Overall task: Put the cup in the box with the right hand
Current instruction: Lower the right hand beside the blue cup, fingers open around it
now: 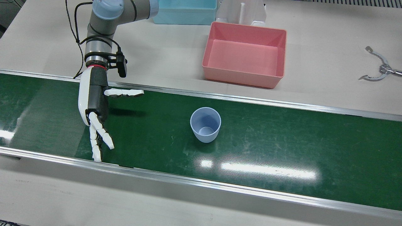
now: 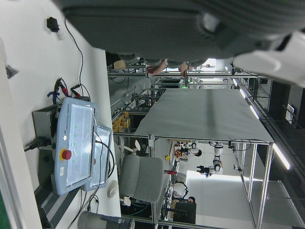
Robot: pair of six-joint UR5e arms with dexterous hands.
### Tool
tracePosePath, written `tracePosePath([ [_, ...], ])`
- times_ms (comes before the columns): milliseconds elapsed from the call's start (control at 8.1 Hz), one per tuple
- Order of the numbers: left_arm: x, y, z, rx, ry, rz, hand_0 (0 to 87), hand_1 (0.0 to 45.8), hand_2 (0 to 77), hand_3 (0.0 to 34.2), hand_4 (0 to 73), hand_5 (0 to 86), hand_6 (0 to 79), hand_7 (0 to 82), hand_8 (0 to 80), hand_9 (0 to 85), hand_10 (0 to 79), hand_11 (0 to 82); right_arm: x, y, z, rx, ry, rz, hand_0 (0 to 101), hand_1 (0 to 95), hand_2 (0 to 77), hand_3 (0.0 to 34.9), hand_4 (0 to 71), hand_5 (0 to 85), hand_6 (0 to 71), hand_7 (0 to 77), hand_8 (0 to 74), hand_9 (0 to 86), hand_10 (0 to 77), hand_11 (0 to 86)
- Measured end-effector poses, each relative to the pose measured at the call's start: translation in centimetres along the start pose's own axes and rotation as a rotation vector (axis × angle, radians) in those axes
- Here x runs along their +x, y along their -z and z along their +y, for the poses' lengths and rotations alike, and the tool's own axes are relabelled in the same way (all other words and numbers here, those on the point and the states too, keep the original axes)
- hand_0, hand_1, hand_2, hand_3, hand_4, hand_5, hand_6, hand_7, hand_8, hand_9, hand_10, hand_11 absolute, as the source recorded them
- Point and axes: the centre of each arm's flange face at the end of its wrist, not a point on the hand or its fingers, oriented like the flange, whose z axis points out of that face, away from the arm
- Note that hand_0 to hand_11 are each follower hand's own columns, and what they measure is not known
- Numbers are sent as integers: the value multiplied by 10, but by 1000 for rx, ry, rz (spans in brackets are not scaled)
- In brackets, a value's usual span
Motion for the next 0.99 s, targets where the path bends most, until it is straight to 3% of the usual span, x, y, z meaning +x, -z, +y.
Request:
tracePosePath([
  [988,0,0,0,0,0,-2,0,5,5,0,0,0,0,0,0,0,0,0,8,-9,24,-33,140,-2,496,202,33,109,5,49,38,131,11,49,5,11],
])
